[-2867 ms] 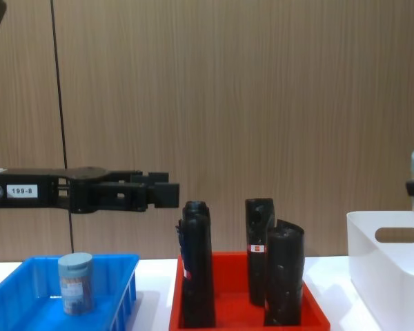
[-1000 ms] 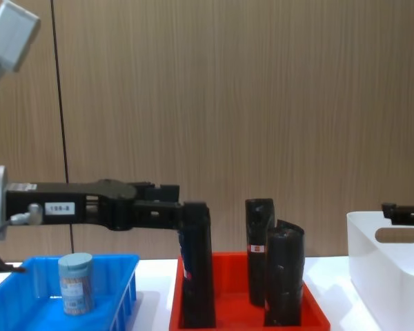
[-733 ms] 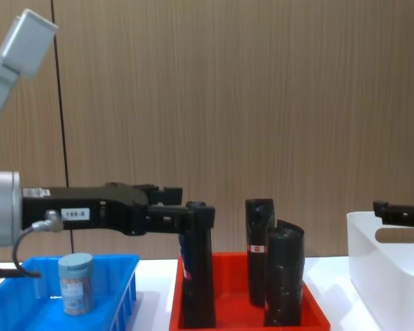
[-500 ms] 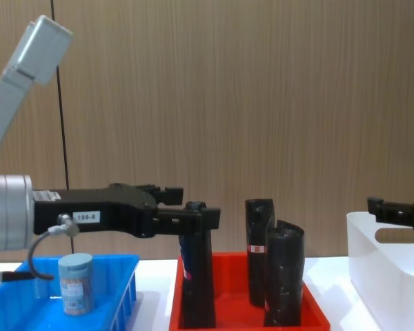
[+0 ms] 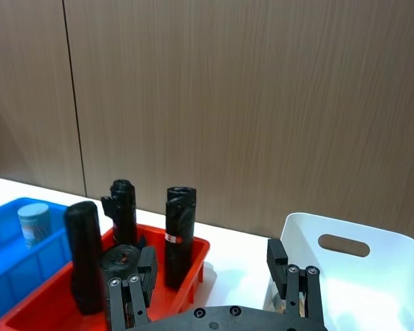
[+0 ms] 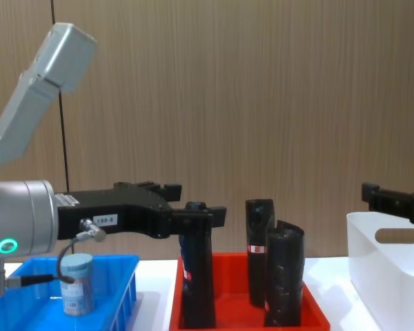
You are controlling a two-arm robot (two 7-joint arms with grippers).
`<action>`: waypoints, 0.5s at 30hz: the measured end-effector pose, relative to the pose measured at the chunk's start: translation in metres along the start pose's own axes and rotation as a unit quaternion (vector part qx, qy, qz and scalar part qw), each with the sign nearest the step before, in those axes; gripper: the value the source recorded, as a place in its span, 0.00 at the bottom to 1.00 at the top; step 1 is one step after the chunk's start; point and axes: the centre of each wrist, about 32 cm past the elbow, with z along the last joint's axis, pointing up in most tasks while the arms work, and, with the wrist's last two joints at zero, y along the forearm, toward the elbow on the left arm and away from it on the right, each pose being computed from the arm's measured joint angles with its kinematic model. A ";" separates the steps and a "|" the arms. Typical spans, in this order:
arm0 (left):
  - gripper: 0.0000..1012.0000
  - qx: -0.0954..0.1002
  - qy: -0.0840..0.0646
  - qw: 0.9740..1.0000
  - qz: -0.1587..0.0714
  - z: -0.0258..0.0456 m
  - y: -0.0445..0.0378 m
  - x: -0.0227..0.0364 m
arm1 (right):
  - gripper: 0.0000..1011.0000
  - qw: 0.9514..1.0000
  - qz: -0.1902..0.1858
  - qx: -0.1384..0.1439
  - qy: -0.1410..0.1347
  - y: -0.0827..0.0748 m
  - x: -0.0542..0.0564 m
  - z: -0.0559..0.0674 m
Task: Pick the cotton swabs from the blue box and place them into the white box.
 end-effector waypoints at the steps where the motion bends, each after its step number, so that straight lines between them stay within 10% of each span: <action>1: 0.99 0.000 -0.001 1.000 0.004 -0.0002 -0.0005 -0.0014 | 0.99 1.000 -0.001 0.002 0.002 -0.002 -0.002 0.001; 15: 0.99 -0.008 -0.022 0.997 0.072 -0.0005 -0.0084 -0.0246 | 0.99 1.000 -0.008 0.016 0.019 -0.015 -0.015 0.005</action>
